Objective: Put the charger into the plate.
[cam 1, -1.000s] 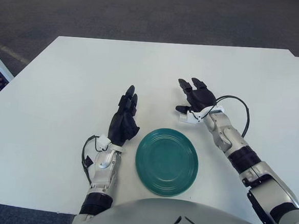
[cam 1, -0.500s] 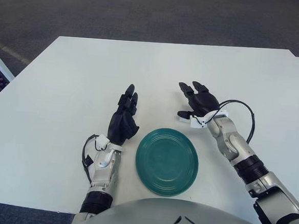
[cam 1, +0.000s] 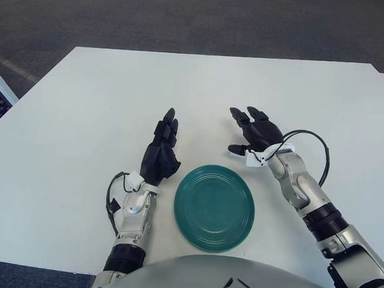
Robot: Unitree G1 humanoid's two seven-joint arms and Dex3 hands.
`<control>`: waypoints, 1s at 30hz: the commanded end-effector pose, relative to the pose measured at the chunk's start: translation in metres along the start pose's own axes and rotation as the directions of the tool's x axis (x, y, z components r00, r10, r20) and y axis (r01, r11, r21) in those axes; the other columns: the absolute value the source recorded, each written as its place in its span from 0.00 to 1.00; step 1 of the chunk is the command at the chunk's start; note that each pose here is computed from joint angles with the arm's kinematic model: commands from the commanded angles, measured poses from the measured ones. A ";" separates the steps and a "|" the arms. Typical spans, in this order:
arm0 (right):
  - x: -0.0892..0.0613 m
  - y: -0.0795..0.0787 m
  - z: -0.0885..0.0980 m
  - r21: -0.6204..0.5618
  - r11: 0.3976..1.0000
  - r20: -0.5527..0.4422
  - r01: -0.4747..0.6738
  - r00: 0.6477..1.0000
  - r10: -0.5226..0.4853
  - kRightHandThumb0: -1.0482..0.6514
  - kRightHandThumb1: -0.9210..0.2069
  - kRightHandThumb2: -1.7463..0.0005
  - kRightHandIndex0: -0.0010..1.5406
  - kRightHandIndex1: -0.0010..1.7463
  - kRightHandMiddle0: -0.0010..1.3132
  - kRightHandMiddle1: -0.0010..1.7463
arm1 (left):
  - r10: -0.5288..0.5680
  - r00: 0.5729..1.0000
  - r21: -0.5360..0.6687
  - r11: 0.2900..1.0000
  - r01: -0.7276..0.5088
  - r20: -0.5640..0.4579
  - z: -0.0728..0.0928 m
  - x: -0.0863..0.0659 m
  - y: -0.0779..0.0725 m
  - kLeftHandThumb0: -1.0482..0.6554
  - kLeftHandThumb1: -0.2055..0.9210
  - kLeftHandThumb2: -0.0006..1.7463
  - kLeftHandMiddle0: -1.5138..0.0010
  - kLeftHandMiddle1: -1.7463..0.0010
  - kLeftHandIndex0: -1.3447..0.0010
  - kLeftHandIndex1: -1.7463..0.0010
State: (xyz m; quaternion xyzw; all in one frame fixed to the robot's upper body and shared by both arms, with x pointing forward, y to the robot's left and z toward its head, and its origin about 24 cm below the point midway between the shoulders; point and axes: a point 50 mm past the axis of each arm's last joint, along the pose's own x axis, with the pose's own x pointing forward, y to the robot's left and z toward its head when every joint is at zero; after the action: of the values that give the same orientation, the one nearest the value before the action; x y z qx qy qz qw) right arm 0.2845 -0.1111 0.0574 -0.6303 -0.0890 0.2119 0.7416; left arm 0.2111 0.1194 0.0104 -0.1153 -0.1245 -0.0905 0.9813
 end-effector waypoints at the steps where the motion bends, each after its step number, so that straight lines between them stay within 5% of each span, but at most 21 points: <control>1: -0.003 0.001 -0.002 0.004 1.000 -0.011 -0.010 1.000 0.010 0.05 0.00 0.60 0.01 0.00 0.00 0.05 | 0.093 0.982 -0.089 0.990 -0.108 -0.165 -0.032 -0.035 -0.003 0.04 1.00 0.59 0.97 1.00 1.00 0.89; 15: -0.002 0.014 -0.005 0.001 0.998 -0.030 -0.061 0.998 0.061 0.02 0.00 0.57 0.00 0.00 0.00 0.00 | 0.080 0.984 -0.090 0.991 -0.095 -0.156 -0.029 -0.034 -0.003 0.03 1.00 0.59 0.97 1.00 1.00 0.90; 30: -0.004 0.051 -0.017 0.007 0.993 -0.074 -0.116 0.990 0.116 0.02 0.00 0.57 0.00 0.00 0.00 0.00 | 0.090 0.982 -0.095 0.990 -0.106 -0.164 -0.026 -0.035 -0.006 0.04 1.00 0.58 0.99 1.00 1.00 0.89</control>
State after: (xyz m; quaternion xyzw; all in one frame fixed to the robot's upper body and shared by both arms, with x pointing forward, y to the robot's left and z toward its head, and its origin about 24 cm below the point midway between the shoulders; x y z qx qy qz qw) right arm 0.2809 -0.1192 0.0224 -0.6356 -0.0532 0.2174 0.7389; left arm 0.2090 0.1207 0.0098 -0.1250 -0.1179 -0.0877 0.9812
